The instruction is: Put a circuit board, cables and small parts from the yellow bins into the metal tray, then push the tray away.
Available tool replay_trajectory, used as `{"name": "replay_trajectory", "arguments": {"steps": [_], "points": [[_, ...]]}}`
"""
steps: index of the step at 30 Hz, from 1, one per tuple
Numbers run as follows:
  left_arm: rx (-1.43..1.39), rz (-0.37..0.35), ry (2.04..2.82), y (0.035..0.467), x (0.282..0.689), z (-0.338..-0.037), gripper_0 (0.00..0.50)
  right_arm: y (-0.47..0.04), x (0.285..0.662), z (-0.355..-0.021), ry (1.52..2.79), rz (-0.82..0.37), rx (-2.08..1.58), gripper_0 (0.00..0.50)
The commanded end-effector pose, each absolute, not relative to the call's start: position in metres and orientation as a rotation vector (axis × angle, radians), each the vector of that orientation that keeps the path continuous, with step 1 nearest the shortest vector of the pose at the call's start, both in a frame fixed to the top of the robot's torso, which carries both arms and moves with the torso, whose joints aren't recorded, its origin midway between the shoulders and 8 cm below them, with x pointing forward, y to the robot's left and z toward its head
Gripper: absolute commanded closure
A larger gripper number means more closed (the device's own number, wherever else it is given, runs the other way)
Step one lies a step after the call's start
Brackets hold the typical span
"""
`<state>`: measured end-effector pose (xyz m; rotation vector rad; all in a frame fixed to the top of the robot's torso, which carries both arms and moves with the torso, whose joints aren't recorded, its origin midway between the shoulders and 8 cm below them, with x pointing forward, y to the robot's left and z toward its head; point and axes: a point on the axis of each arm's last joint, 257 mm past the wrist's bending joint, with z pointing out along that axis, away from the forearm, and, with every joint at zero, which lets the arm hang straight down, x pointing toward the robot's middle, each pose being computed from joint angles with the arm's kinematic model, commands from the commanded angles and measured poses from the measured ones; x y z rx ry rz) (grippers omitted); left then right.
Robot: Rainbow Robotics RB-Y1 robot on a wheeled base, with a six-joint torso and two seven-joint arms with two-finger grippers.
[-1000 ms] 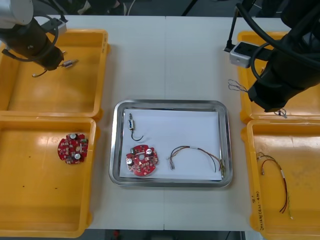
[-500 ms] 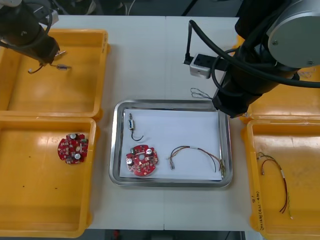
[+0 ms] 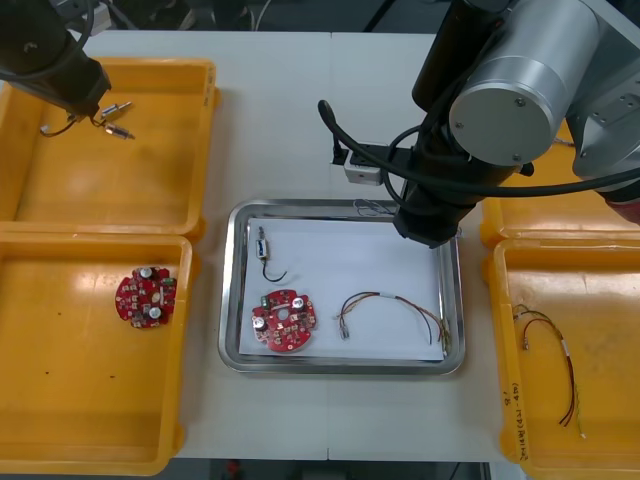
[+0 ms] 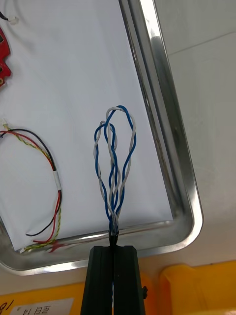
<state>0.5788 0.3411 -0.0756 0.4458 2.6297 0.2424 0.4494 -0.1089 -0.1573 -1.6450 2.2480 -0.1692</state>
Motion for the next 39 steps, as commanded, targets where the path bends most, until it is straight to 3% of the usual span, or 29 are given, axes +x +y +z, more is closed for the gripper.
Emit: {"name": "replay_trajectory", "arguments": {"steps": [1,6,17,24,30,35,39], "points": [[0.274,0.247,2.563,0.359,0.582,-0.029,0.500,-0.083,0.459,-0.150,2.136,-0.198,-1.723,0.500],[0.273,0.248,2.559,0.359,0.583,-0.027,0.499,-0.080,0.468,-0.170,2.120,-0.250,-1.730,0.500],[0.275,0.235,2.551,0.357,0.585,-0.031,0.500,-0.081,0.474,-0.211,2.208,-0.234,-1.714,0.500],[0.273,0.215,2.543,0.360,0.589,-0.052,0.500,-0.067,0.482,-0.228,2.241,-0.177,-1.652,0.500],[0.276,0.197,2.564,0.363,0.586,-0.075,0.500,-0.074,0.483,-0.242,2.271,-0.220,-1.630,0.500],[0.293,0.219,2.568,0.364,0.587,-0.095,0.500,-0.073,0.476,-0.248,2.335,-0.178,-1.575,0.500],[0.286,0.239,2.573,0.364,0.588,-0.109,0.500,-0.074,0.475,-0.248,2.341,-0.176,-1.574,0.440]]}}
